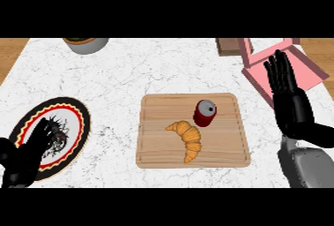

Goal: Pick the can from the cutting board and place it in the cardboard box

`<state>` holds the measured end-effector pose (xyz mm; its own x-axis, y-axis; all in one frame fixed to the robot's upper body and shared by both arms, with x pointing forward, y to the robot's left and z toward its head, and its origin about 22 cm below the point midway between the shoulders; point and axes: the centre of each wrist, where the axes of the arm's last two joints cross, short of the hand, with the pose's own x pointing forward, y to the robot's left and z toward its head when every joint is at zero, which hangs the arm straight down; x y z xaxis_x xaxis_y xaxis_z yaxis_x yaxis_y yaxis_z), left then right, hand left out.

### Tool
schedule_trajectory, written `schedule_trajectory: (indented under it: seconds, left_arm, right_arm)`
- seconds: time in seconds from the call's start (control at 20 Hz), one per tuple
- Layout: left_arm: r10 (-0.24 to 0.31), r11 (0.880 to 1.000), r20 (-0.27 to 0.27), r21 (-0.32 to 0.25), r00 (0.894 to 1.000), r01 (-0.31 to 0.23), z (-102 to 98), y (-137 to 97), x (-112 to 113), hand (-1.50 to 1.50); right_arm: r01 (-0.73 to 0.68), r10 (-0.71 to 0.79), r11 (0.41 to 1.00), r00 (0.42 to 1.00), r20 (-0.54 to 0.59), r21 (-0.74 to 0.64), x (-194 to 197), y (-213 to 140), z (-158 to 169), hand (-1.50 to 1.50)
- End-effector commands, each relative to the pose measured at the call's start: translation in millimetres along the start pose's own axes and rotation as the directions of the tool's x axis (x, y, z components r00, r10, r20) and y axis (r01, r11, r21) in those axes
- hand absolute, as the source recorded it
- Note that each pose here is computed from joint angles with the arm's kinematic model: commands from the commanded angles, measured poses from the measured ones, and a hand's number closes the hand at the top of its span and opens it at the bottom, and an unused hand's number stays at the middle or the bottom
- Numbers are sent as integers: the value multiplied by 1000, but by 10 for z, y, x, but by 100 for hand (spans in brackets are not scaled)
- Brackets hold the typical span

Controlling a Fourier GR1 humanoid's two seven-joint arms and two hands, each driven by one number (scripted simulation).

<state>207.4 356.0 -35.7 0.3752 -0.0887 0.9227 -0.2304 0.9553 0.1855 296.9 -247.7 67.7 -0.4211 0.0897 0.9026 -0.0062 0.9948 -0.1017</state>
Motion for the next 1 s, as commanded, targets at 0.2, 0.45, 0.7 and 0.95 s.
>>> schedule_trajectory:
  seconds: [0.2, 0.45, 0.7, 0.95]
  left_arm:
    - [-323, 938, 228, 210, 919, 277, -292, 277, 679, 0]
    - [-365, 928, 243, 171, 899, 331, -245, 142, 668, 0]
    - [-354, 933, 241, 162, 904, 322, -342, 24, 649, 0]
    - [-378, 923, 238, 170, 895, 345, -209, 60, 674, 0]
  right_arm:
    - [48, -81, 989, 967, -244, -139, -242, 310, 272, -150]
    - [-555, 611, 791, 736, -291, 256, -535, -82, 678, -150]
    - [-213, 209, 977, 955, -211, 6, -845, 368, 1054, -150]
    - [-401, 412, 911, 898, -151, 98, -703, -144, 897, -150]
